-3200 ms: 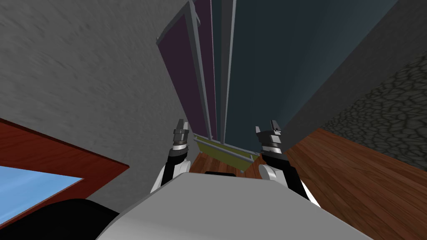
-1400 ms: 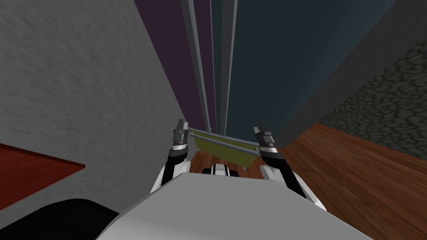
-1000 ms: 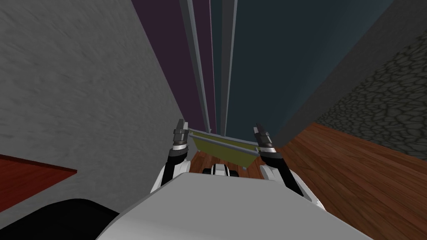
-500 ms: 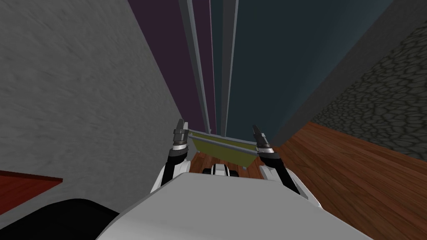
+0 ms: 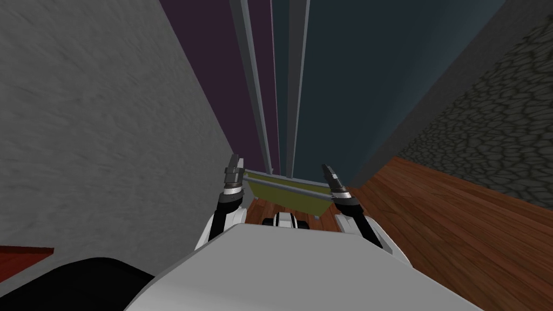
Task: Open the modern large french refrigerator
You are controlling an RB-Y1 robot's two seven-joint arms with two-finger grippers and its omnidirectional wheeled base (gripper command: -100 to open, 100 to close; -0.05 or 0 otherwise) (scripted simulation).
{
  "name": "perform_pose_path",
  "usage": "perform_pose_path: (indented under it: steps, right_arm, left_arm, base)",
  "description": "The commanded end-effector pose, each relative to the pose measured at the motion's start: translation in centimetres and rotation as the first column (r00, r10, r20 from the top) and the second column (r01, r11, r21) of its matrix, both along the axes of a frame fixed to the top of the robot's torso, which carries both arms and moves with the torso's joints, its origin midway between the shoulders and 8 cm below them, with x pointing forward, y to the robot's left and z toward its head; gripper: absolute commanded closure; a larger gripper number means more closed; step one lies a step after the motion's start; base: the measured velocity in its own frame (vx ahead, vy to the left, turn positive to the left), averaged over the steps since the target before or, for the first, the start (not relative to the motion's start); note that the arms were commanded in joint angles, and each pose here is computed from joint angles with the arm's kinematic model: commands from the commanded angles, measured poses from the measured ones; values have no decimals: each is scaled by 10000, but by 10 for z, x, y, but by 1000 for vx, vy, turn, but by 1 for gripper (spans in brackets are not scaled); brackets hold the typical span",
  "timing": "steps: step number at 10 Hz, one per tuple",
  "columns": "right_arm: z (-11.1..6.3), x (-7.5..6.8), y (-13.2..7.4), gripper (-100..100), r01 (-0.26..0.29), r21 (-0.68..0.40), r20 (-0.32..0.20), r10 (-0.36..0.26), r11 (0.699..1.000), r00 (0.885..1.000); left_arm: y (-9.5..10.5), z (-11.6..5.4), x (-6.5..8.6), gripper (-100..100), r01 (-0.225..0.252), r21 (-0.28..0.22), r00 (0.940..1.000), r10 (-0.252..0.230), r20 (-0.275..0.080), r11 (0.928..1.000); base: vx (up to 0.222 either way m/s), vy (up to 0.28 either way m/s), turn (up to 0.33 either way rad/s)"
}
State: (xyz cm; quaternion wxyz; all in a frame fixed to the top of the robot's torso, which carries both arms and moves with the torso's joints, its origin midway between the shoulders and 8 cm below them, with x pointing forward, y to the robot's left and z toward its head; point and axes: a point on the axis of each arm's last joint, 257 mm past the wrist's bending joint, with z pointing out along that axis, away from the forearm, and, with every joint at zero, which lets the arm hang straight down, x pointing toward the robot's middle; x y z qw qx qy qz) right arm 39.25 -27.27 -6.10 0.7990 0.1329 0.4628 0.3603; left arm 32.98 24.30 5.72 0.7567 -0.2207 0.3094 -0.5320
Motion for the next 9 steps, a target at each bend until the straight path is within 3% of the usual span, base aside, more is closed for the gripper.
perform_pose_path:
  steps: [1,7,9]
  right_arm:
    - [-10,2,5,-100,301,-1017,93,-294,9944,9995]
    - [-26,5,13,-100,949,-2704,393,-875,9580,9954]
    - [-34,6,16,-100,1185,-3394,549,-1061,9331,9928]
  left_arm:
    - [0,0,0,0,0,0,10000,0,0,10000]
    - [0,0,0,0,0,0,10000,0,0,10000]
    - [0,0,0,0,0,0,10000,0,0,10000]
  base:
    - [22,38,-63]
    - [17,28,-47]
    - [15,22,-62]
